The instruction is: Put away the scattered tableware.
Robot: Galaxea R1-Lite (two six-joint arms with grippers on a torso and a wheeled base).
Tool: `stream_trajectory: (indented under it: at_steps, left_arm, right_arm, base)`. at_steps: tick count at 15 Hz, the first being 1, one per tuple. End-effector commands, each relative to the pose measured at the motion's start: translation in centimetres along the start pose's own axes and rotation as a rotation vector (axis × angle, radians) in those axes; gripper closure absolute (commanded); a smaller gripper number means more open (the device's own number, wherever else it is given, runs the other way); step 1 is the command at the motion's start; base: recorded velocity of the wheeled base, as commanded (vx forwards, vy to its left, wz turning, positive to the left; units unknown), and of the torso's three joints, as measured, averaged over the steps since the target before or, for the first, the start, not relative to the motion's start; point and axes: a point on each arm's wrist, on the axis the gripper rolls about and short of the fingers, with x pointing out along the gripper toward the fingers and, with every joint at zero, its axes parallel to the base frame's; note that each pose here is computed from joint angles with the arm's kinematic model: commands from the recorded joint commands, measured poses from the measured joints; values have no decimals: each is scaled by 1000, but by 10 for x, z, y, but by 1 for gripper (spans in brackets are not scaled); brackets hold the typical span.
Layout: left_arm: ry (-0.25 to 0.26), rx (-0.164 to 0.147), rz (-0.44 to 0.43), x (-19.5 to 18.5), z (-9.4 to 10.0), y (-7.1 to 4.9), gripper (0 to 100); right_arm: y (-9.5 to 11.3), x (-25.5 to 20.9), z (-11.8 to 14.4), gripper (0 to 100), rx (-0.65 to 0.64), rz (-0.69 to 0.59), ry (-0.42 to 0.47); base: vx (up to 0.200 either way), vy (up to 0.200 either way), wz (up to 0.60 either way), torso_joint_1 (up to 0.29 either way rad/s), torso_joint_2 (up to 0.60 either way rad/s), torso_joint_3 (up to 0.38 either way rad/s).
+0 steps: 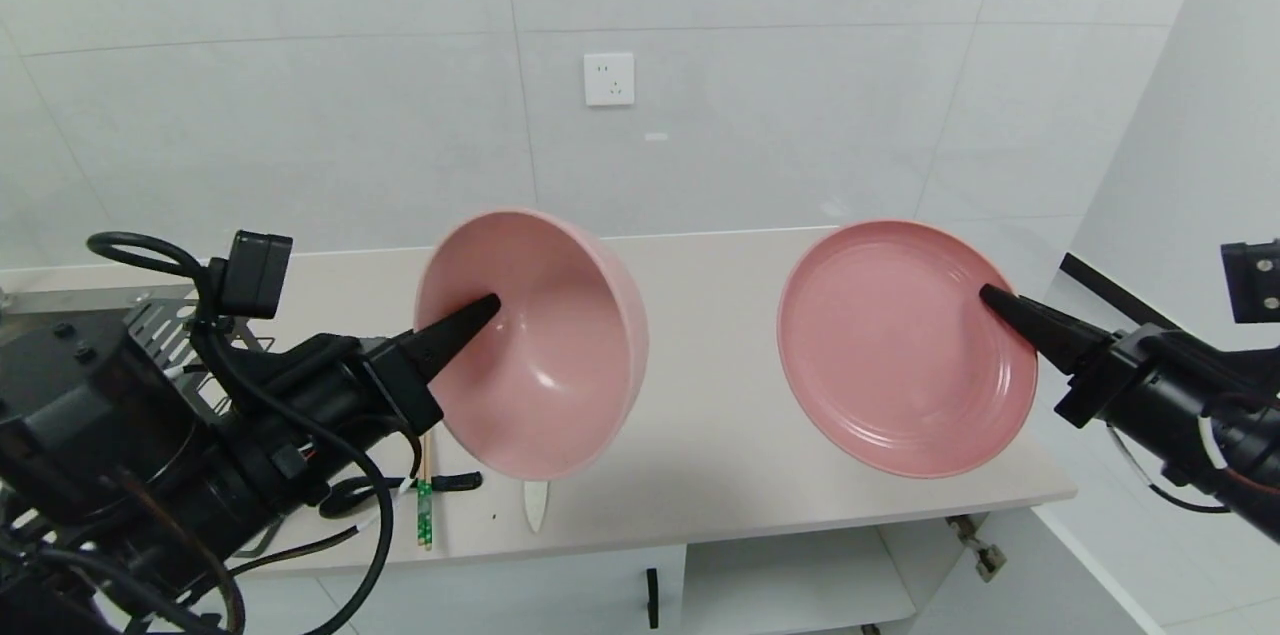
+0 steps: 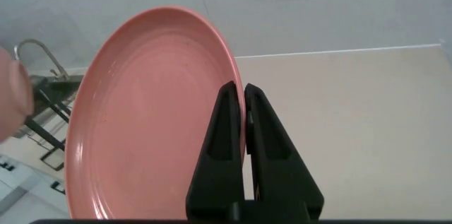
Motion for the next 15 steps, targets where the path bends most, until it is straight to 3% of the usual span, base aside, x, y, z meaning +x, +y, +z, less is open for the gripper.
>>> stream_trajectory:
  at_steps: [1, 4, 5, 6, 8, 9, 10, 13, 14, 15]
  left_arm:
    - [3, -70, -31, -6, -5, -4, 100]
    - [57, -64, 89, -7, -24, 7, 100]
    - [103, -4, 143, -2, -38, 12, 100]
    - [138, 94, 203, 2, -52, 20, 100]
    - [104, 183, 285, 4, -61, 26, 100]
    - [123, 245, 346, 3, -67, 31, 100]
    - [143, 325, 393, 1, -70, 34, 100]
    - [119, 414, 423, 0, -66, 28, 100]
    - [114, 427, 427, -1, -64, 28, 100]
    - [96, 414, 413, -2, -61, 25, 100]
  right_arm:
    - [-1, 0, -1, 100, -21, -5, 5]
    - [3, -1, 0, 100, -35, 10, 2]
    - [4, -1, -1, 100, -36, 19, 5]
    - [10, -4, -6, 100, -28, 41, 27]
    - [15, -1, -8, 100, -25, 67, 35]
    - [15, -1, -7, 100, -27, 68, 34]
    - [15, -2, -8, 100, -32, 64, 37]
    - [16, -4, -10, 100, -69, 65, 46]
    - [15, -3, -11, 100, -68, 62, 47]
    - [13, 1, -11, 100, -66, 51, 48]
  base:
    - [0, 0, 0, 0, 0, 0]
    - [0, 0, 0, 0, 0, 0]
    - [0, 0, 0, 0, 0, 0]
    - [0, 0, 0, 0, 0, 0]
    - [0, 0, 0, 0, 0, 0]
    - [0, 0, 0, 0, 0, 0]
    - [0, 0, 0, 0, 0, 0]
    - [0, 0, 0, 0, 0, 0]
    - [0, 0, 0, 0, 0, 0]
    - [0, 0, 0, 0, 0, 0]
